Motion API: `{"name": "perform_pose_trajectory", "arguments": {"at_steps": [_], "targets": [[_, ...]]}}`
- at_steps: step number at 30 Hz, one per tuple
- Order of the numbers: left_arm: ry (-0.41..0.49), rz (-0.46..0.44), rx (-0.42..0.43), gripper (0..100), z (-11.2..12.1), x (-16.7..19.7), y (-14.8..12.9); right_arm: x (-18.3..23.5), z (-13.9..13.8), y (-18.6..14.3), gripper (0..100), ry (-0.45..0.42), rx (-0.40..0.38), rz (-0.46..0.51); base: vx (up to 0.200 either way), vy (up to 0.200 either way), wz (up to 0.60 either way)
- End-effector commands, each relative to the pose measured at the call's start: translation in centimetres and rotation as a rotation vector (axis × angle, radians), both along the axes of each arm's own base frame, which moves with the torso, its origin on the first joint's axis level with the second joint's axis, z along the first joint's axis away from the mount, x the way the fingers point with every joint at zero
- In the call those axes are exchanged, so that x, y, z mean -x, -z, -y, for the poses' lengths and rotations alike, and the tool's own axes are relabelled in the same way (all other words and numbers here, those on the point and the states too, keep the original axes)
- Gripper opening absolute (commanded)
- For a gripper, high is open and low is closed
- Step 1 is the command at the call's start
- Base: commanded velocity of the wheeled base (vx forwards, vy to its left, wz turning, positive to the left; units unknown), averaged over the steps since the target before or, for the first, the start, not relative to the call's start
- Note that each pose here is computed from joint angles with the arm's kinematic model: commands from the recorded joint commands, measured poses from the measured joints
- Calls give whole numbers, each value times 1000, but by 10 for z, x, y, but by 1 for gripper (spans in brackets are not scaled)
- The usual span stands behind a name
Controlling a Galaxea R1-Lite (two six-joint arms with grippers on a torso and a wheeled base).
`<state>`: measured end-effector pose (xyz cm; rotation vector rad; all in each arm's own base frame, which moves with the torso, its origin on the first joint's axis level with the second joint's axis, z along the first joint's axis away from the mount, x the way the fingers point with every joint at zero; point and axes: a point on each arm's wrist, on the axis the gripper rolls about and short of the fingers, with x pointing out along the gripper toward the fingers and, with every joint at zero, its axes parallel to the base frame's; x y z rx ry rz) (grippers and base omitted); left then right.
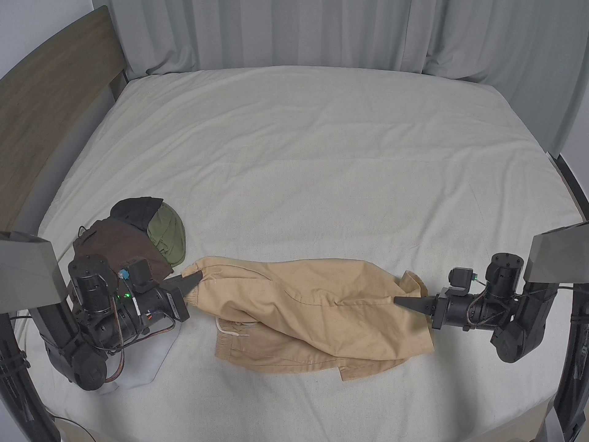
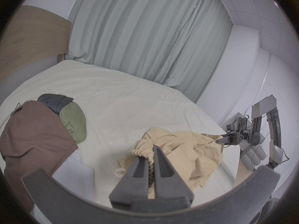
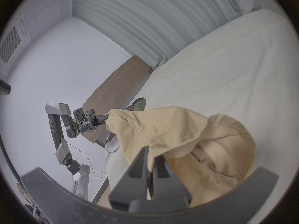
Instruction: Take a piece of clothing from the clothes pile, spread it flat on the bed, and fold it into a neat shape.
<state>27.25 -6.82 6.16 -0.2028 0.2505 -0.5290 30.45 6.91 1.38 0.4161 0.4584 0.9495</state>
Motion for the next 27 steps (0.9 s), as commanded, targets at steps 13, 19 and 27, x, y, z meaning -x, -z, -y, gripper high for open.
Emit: {"name": "perform_pose_trajectory", "arguments": {"at_steps": [13,19,27], "targets": [[79,109,40,0,-22,-1,-29,5,1,-45,0,16,-19,146,0,0,0],[73,141,23,0,-25,0,-34,5,-1,-51,0,50,-17,165,0,0,0],[125,177,31,0,-36,3,-44,4,-2,-58,0,54,-32,177,0,0,0]]}}
